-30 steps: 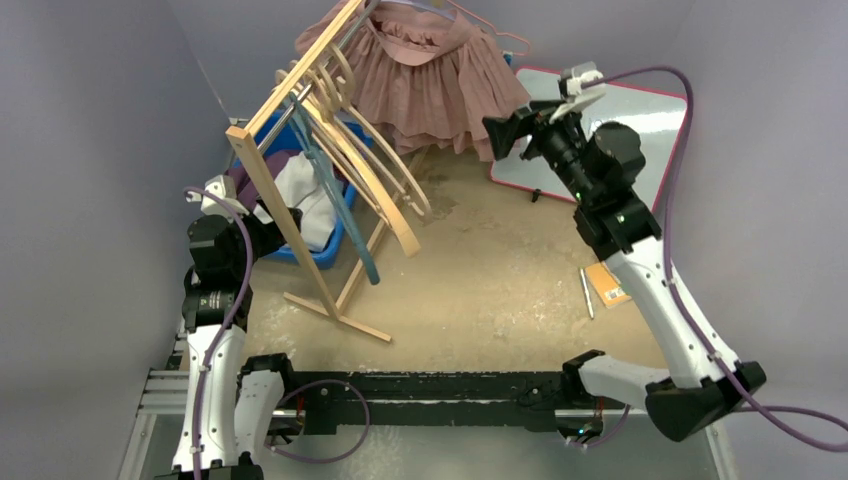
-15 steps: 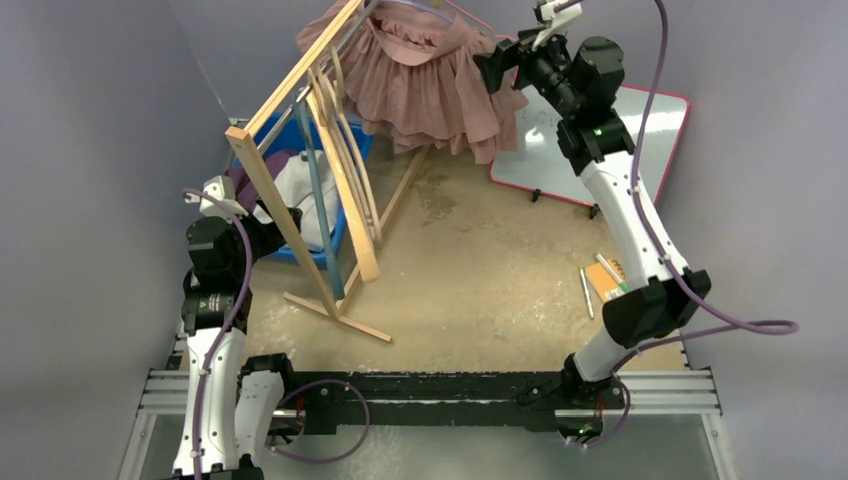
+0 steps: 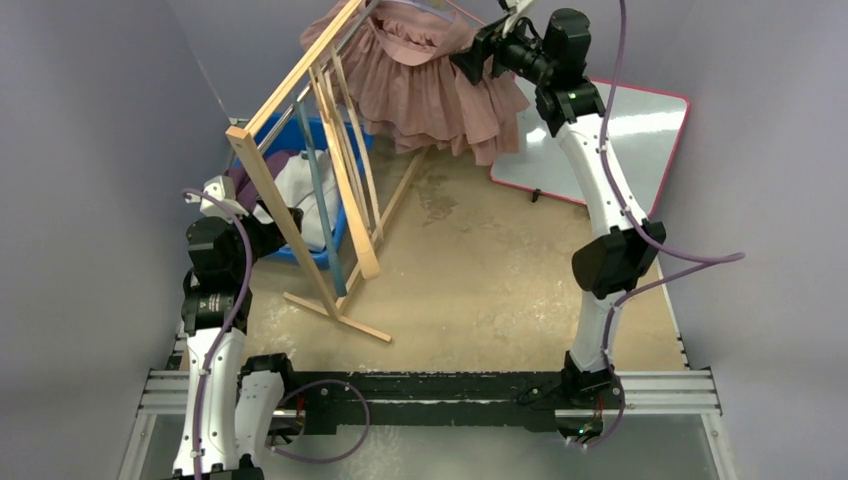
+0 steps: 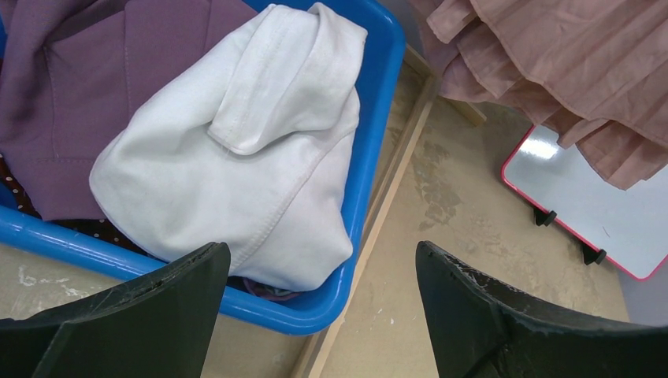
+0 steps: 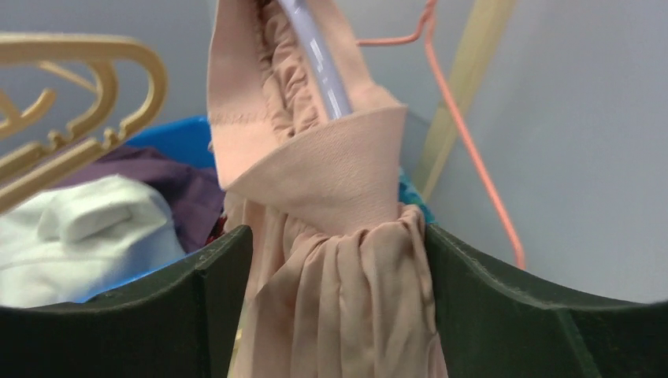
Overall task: Remove the skirt from the hanger
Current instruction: Pick up the hanger from the clothesline.
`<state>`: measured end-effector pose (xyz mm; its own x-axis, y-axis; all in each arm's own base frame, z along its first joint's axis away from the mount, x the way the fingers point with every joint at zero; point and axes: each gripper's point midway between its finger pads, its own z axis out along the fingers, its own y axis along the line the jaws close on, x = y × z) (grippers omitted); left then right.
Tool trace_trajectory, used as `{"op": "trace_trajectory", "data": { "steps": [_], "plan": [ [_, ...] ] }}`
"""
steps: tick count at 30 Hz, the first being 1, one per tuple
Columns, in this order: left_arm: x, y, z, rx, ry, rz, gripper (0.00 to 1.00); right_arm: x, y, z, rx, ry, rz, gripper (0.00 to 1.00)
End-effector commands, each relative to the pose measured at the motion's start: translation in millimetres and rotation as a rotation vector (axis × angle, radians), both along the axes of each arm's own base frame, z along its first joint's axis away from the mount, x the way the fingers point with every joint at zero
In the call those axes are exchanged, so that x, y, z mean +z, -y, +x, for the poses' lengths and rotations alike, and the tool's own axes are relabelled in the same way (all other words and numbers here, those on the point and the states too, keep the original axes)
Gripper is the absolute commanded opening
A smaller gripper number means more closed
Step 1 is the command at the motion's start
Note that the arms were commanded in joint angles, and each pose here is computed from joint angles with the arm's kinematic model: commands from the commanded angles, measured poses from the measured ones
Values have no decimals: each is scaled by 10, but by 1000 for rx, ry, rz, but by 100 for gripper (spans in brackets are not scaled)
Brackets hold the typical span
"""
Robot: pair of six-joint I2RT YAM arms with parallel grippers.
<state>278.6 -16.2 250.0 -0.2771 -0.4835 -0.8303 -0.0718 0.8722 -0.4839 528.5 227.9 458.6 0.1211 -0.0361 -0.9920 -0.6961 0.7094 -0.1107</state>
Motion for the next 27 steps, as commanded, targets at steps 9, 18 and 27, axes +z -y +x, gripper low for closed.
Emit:
{"op": "trace_trajectory", "data": {
  "steps": [9,18,27],
  "plan": [
    [81,-1,57,-10,46,6,88,-99,-325,-403,271,-101,46,44],
    [58,-9,64,-8,38,6,88,46,-611,-724,428,-175,203,0],
    [43,-5,79,-10,32,3,88,259,-706,-1337,572,-264,424,0]
  ]
}}
